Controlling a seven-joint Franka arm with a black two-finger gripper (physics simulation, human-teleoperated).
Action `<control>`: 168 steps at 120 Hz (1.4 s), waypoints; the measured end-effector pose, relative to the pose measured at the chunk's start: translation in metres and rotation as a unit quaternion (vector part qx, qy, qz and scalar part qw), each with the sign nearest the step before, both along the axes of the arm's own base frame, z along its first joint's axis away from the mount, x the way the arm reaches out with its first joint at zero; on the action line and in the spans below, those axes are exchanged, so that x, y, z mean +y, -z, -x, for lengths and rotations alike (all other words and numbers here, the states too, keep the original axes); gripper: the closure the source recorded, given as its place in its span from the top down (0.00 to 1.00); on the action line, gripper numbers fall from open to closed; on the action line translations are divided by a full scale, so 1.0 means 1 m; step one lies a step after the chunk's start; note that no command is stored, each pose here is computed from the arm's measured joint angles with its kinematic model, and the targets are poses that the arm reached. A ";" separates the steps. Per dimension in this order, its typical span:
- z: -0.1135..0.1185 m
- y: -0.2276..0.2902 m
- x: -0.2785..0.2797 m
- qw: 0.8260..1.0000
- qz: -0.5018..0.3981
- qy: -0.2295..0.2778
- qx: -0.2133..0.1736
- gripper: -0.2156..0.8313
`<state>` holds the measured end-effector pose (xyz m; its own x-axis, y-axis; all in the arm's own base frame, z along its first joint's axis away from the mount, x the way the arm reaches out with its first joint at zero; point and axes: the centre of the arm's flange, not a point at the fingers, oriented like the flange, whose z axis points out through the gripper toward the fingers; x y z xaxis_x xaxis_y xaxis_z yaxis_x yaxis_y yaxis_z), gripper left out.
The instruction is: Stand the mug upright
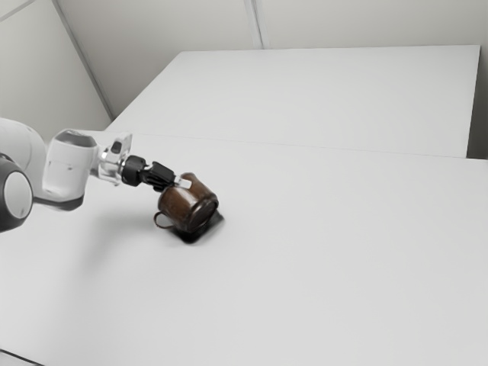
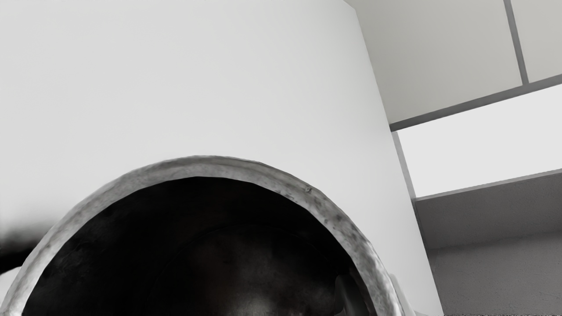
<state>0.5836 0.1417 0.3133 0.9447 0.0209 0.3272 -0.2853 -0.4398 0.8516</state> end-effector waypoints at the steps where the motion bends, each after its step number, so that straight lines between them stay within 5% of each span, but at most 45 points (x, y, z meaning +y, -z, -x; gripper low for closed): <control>1: 0.000 -0.001 0.000 1.000 -0.002 0.001 -0.001 0.06; 41: -0.010 -0.065 -0.041 0.986 -0.158 0.032 -0.037 0.05; 64: 0.009 -0.091 -0.075 0.930 -0.361 0.054 -0.039 0.05; 94: 0.020 -0.080 -0.109 0.877 -0.479 0.024 -0.030 0.05; 168: 0.071 -0.030 -0.143 0.868 -0.475 -0.136 0.048 0.05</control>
